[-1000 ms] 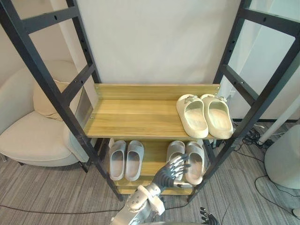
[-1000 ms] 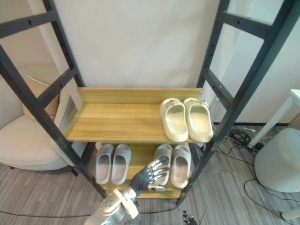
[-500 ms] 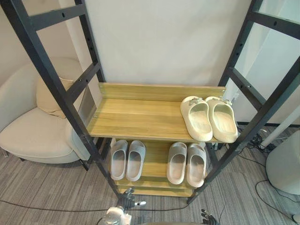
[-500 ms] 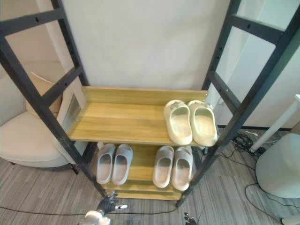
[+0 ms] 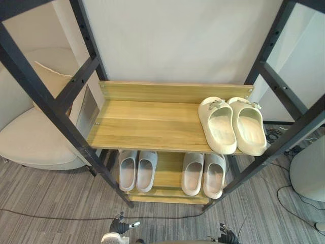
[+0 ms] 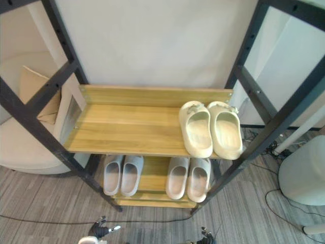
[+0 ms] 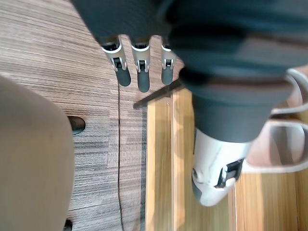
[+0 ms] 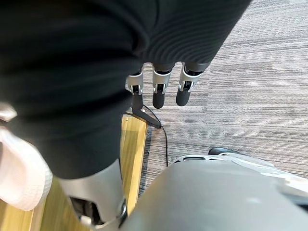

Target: Organize the slippers on the shoe rack

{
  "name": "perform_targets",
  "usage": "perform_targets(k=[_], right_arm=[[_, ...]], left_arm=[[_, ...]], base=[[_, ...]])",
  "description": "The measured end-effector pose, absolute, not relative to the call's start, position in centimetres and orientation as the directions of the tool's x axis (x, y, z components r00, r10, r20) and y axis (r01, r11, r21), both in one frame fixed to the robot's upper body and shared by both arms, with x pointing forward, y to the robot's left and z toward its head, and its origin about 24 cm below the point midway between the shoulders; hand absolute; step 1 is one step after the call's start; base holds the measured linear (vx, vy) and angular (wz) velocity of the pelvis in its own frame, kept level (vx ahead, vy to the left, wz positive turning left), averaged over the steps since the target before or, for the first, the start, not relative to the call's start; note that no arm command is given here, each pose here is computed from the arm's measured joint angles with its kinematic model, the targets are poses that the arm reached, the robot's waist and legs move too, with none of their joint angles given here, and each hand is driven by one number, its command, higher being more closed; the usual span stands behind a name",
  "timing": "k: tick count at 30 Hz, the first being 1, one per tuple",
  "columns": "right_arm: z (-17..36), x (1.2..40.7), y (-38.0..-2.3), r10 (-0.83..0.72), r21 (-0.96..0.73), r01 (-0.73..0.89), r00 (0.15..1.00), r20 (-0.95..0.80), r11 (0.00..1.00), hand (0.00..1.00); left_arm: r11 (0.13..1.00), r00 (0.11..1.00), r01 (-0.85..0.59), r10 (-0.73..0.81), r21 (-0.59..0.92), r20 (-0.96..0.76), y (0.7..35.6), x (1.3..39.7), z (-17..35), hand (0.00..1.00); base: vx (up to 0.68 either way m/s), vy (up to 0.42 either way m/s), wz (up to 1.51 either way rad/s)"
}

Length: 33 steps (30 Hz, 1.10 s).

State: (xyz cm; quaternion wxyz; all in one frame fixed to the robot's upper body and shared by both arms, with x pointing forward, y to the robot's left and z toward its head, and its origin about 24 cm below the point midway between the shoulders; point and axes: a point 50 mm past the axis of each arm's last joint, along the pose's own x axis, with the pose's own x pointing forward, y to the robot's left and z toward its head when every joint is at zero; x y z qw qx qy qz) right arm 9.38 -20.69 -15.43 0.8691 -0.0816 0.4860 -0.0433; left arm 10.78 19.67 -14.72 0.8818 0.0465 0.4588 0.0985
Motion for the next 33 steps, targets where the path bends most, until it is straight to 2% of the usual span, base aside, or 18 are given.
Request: perform_targets(k=[4, 10, 15, 20, 25, 33], right_arm=[[-15.1, 10.4, -20.3, -0.147, -0.182, -0.007, 0.556, -0.818, 0.983, 0.0], [-14.3, 10.5, -20.2, -0.15, -0.183, 0.006, 0.603, -0.783, 0.983, 0.0], [-13.0, 14.4, -17.3, -0.073, -0.127, -0.024, 0.706, -0.704, 0.992, 0.0], [-12.9, 14.9, -16.9, -0.09, -0.125, 0.003, 0.711, -0.697, 0.992, 0.0], [-13.1, 14.7, -18.8, -0.155, -0.163, 0.054, 0.691, -0.706, 0.985, 0.0], [-13.9, 14.1, -18.2, -0.147, -0.133, 0.072, 0.651, -0.745, 0.989, 0.0]], left_arm=[[0.972, 0.565, -0.14, 0.234, 0.187, -0.791, 20.1, 11.0, -14.6, 0.0], [0.975, 0.642, -0.164, 0.219, 0.147, -0.735, 18.5, 13.1, -13.5, 0.0], [0.982, 0.676, -0.174, 0.175, 0.076, -0.716, 16.1, 14.1, -13.1, 0.0], [0.982, 0.683, -0.184, 0.162, 0.047, -0.713, 15.5, 14.2, -13.0, 0.0], [0.984, 0.647, -0.172, 0.151, 0.05, -0.747, 15.2, 13.6, -13.7, 0.0], [0.985, 0.596, -0.082, 0.169, 0.15, -0.785, 17.0, 12.5, -14.7, 0.0]], base=[[-0.02, -0.003, 0.28], [-0.05, -0.142, 1.09], [-0.25, -0.28, 0.73], [-0.25, -0.158, 0.9], [-0.1, 0.057, 0.47], [-0.12, 0.164, 0.54]])
